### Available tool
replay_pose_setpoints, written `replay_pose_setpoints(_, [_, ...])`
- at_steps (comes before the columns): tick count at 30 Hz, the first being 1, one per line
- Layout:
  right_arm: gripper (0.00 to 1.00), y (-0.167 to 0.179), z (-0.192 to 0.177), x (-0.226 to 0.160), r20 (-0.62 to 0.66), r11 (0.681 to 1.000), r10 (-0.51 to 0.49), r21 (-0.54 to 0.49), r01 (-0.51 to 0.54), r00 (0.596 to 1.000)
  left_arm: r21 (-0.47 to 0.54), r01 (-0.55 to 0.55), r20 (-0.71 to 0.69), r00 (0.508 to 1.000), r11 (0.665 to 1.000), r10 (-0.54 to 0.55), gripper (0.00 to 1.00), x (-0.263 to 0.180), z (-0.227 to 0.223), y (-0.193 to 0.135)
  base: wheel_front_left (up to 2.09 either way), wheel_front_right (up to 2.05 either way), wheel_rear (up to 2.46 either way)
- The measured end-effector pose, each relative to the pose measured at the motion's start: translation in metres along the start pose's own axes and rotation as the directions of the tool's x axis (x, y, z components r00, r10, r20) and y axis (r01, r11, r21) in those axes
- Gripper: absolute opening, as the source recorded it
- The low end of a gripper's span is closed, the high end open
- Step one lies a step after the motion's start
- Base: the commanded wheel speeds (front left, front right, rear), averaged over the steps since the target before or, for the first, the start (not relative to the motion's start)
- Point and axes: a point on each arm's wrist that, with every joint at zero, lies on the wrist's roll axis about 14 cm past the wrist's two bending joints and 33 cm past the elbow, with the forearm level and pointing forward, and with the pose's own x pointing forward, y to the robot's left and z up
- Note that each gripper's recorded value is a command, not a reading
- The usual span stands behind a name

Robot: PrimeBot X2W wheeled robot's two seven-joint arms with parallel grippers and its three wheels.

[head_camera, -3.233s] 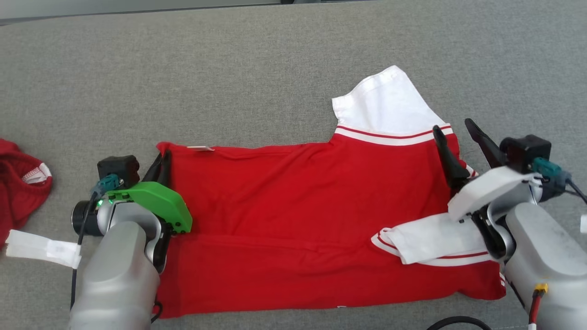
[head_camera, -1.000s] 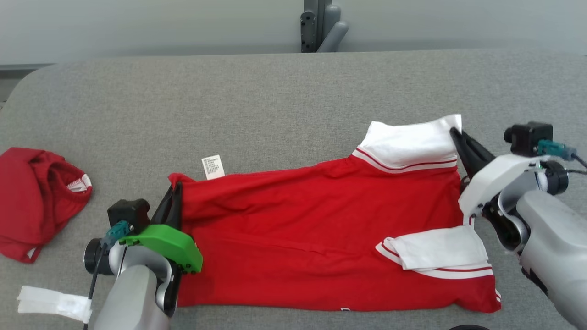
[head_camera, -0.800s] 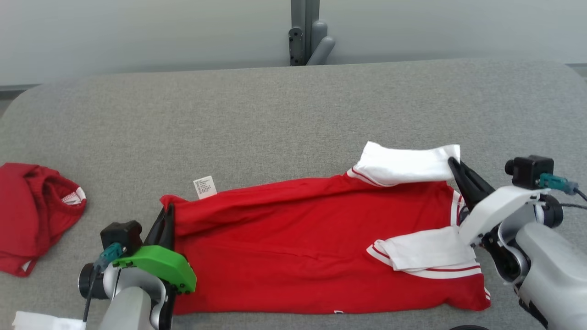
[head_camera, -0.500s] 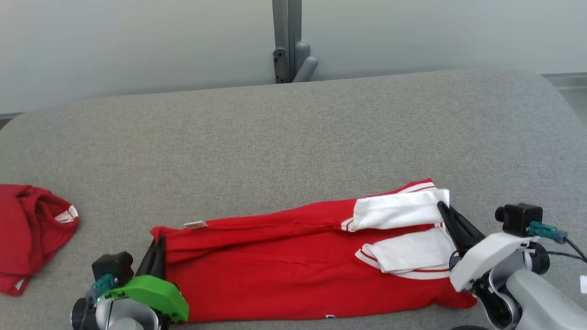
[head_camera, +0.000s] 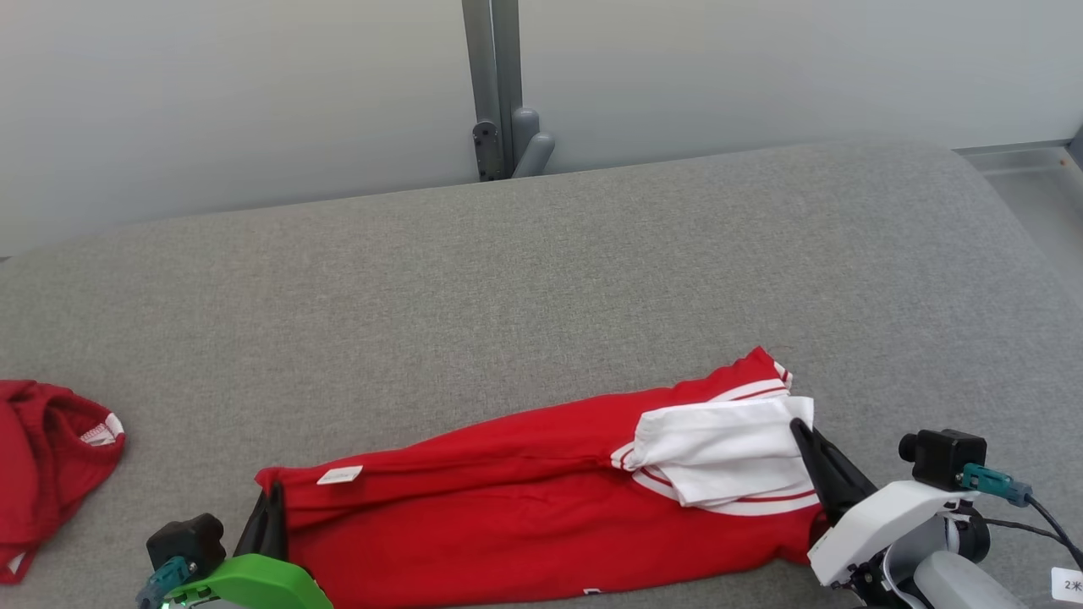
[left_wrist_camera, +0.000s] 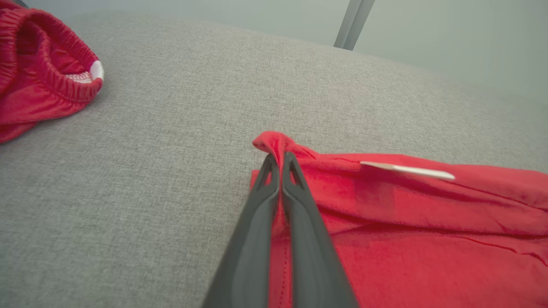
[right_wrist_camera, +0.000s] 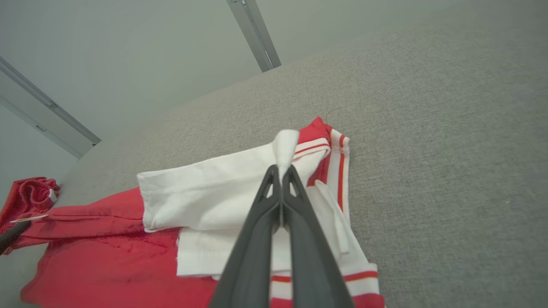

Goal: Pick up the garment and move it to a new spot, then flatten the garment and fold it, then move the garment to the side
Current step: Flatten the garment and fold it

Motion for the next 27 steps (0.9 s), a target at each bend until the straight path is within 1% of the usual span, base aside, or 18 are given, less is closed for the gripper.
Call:
replay_pose_setpoints(4, [0.0, 0.006, 0.004, -0.003, 0.023, 1.0, 0.009, 0.02, -0.01, 1.0, -0.008, -0.001, 0.002, 1.0, 1.0, 0.001, 0.0, 0.0, 0.0, -0.001, 0.0, 0.0, 0.0])
replay_pose_setpoints(9, [0.0, 0.002, 0.005, -0.011, 0.037, 1.0, -0.005, 0.021, 0.004, 0.999, -0.003, 0.005, 0.013, 1.0, 1.0, -0.005, 0.0, 0.0, 0.003, -0.003, 0.0, 0.0, 0.0])
replay_pose_setpoints(14, [0.0, -0.004, -0.001, -0.019, 0.029, 0.999, -0.029, 0.025, 0.029, 0.999, -0.005, -0.01, -0.003, 1.0, 1.0, 0.01, 0.0, -0.007, -0.005, 0.002, 0.0, 0.0, 0.0])
replay_pose_setpoints(15, [0.0, -0.005, -0.004, -0.021, 0.019, 0.999, -0.031, 0.024, 0.03, 0.999, -0.007, -0.015, -0.006, 1.0, 1.0, 0.015, 0.05, -0.009, -0.006, 0.004, 0.0, 0.0, 0.0])
replay_pose_setpoints(16, [0.0, -0.004, -0.009, -0.022, 0.005, 0.999, -0.03, 0.024, 0.029, 1.0, -0.009, -0.019, -0.008, 1.0, 1.0, 0.018, 0.49, -0.009, -0.007, 0.005, 0.0, 0.0, 0.0])
replay_pose_setpoints(17, [0.0, -0.004, -0.014, -0.023, -0.007, 0.999, -0.033, 0.025, 0.033, 0.999, -0.01, -0.022, -0.009, 1.0, 1.0, 0.022, 0.49, -0.01, -0.008, 0.006, 0.0, 0.0, 0.0])
replay_pose_setpoints(18, [0.55, -0.005, -0.017, -0.024, -0.018, 0.999, -0.037, 0.026, 0.038, 0.999, -0.007, -0.025, -0.009, 1.0, 1.0, 0.025, 1.0, -0.011, -0.008, 0.007, 0.0, 0.0, 0.0])
replay_pose_setpoints(19, [1.0, -0.006, -0.02, -0.025, -0.026, 0.999, -0.04, 0.024, 0.04, 0.999, -0.007, -0.03, -0.006, 1.0, 1.0, 0.03, 1.0, -0.012, -0.008, 0.008, 0.0, 0.0, 0.0])
replay_pose_setpoints(27, [1.0, -0.012, -0.001, -0.023, 0.045, 0.997, -0.069, 0.024, 0.068, 0.997, 0.023, -0.068, 0.008, 0.998, 0.997, 0.068, 1.0, -0.029, -0.009, 0.02, 0.0, 0.0, 0.0])
